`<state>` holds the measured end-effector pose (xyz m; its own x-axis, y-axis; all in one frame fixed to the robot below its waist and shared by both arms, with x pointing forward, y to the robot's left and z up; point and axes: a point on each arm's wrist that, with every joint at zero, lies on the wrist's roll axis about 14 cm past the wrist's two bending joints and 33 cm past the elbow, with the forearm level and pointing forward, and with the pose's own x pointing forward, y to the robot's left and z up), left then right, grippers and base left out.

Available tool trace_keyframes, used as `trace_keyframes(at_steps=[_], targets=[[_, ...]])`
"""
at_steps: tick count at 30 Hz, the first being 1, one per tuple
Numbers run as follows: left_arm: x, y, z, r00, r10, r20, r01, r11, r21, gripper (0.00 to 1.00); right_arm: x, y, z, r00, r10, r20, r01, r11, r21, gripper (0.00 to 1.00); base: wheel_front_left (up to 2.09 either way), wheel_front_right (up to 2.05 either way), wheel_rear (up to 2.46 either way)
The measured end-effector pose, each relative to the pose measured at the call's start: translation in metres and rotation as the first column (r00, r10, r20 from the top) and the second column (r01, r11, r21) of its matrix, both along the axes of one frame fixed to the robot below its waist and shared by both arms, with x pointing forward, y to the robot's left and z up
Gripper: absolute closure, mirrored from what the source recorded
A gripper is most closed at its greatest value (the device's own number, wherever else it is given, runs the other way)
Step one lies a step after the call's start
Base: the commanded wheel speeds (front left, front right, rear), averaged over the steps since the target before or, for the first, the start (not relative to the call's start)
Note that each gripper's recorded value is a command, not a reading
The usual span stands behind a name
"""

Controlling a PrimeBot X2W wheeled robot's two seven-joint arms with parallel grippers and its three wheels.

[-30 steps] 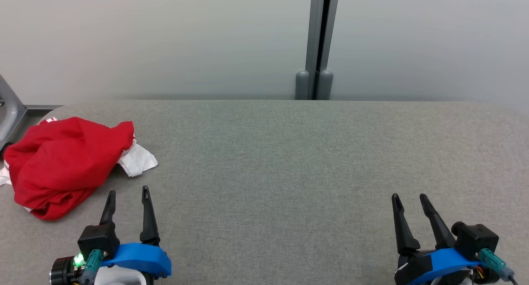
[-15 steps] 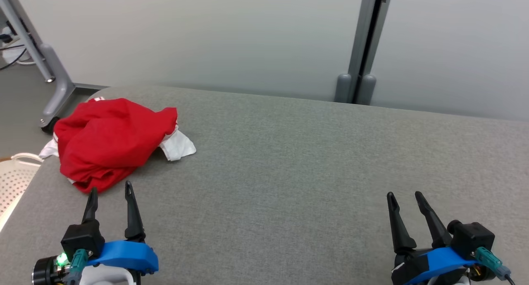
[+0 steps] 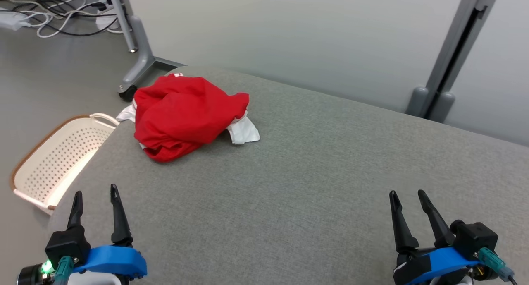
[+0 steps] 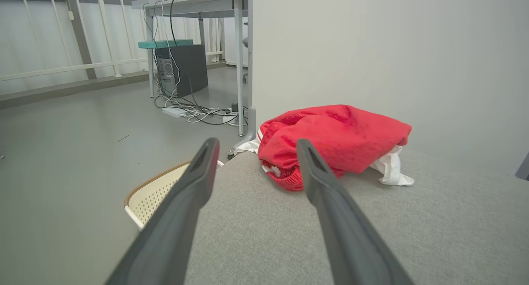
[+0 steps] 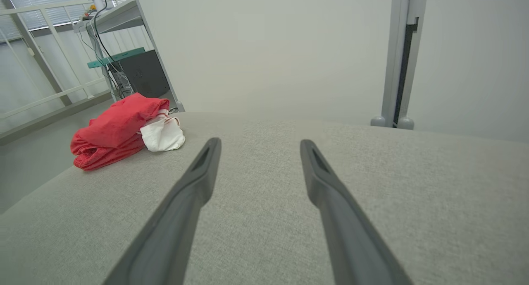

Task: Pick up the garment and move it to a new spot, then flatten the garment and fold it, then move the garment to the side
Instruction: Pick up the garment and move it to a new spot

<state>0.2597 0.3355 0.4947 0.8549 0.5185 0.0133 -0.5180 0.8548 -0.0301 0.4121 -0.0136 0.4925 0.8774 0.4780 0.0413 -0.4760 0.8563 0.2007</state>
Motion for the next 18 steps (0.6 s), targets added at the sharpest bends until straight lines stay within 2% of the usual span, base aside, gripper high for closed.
trace_keyframes(at_steps=[10, 18], targets=[[-0.046, 0.028, -0.002, 0.991, 0.131, -0.025, -0.131, 0.991, 0.005, 0.0, -0.002, 0.031, -0.006, 0.996, 0.084, -0.016, -0.084, 0.996, -0.001, 0.0, 0.0, 0.0, 0.0], [-0.039, 0.026, 0.001, 0.992, 0.124, -0.02, -0.124, 0.992, 0.0, 0.0, -0.003, 0.02, -0.012, 0.998, 0.06, -0.031, -0.06, 0.998, -0.01, 0.0, 0.0, 0.0, 0.0]])
